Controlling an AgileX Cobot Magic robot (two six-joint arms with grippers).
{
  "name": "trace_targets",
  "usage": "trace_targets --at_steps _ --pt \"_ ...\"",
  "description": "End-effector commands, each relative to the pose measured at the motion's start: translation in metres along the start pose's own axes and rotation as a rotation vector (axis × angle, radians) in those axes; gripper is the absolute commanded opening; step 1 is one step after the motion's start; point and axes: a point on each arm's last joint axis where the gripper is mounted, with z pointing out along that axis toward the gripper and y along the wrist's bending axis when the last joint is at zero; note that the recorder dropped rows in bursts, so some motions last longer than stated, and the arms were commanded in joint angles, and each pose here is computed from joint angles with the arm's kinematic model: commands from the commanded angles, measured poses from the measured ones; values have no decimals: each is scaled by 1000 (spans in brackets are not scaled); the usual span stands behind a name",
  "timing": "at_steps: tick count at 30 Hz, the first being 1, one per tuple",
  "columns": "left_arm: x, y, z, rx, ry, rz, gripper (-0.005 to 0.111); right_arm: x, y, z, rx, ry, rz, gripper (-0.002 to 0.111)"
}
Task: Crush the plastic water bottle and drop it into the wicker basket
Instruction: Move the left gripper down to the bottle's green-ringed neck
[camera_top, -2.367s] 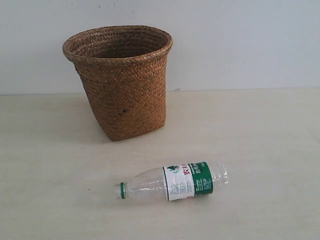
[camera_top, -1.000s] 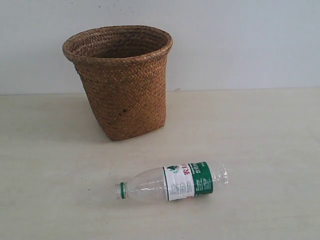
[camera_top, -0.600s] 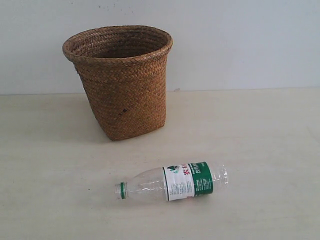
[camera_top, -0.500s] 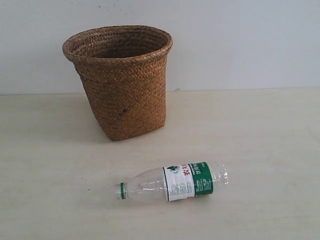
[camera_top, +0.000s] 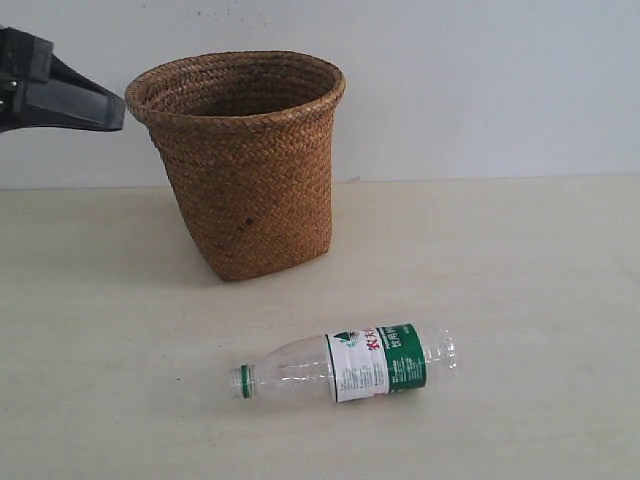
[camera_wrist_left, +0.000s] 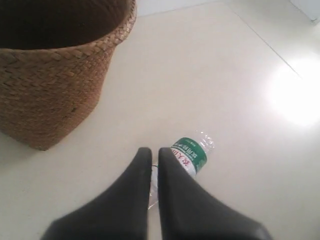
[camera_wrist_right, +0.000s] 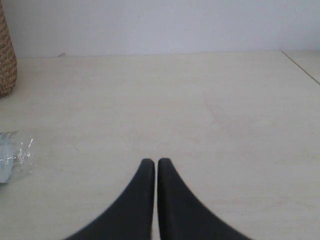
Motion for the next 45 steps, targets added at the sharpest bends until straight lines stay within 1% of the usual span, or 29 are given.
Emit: trace_targets --at_steps 1,5,8,10,13,15,17,18,19,20,21,23,25,27,28,29,30,31,34,35,36,38,40,42,45 --pt "-5 1 10 60 -37 -74 4 -1 0 0 1 -8 -3 0" --pt "-8 10 17 21 -65 -100 4 -1 0 0 1 -8 -3 0" --pt "-6 15 23 19 -51 -113 4 -1 0 0 1 -8 -3 0" --pt "-5 19 28 11 -44 -93 4 -1 0 0 1 -8 -3 0" --pt "-2 29 39 -10 -7 43 4 -1 0 0 1 -8 -3 0" --pt "1 36 49 -7 29 93 4 -1 0 0 1 -8 -3 0" --pt "8 46 64 29 130 213 4 -1 0 0 1 -8 -3 0" --pt "12 48 72 75 215 302 4 -1 0 0 1 -8 -3 0" --pt "14 48 76 105 260 334 4 -1 0 0 1 -8 -3 0" --pt "16 47 84 147 327 366 4 -1 0 0 1 -8 -3 0" --pt "17 45 89 165 357 386 4 -1 0 0 1 -8 -3 0" --pt "24 32 105 228 466 490 4 -1 0 0 1 -13 -5 0" --pt "28 16 119 259 527 585 4 -1 0 0 1 -16 -5 0" --pt "35 -1 132 293 583 655 5 -1 0 0 1 -16 -5 0" --pt "40 -8 138 296 619 682 8 -1 0 0 1 -16 -5 0" --pt "44 -15 143 289 651 711 14 -1 0 0 1 -16 -5 0" --pt "48 -18 149 265 685 738 23 -1 0 0 1 -16 -5 0" --pt "51 -20 154 236 706 756 33 -1 0 0 1 -16 -5 0" --pt "55 -18 165 149 725 771 57 -1 0 0 1 -16 -5 0" --pt "56 -17 169 122 728 773 63 -1 0 0 1 -16 -5 0" --pt "57 -15 172 100 733 766 65 -1 0 0 1 -16 -5 0" --pt "63 -10 181 80 751 727 61 -1 0 0 1 -16 -5 0" --pt "70 -6 189 92 783 717 54 -1 0 0 1 -16 -5 0" --pt "80 -1 199 115 818 733 53 -1 0 0 1 -16 -5 0" --pt "90 4 209 132 855 727 53 -1 0 0 1 -16 -5 0"
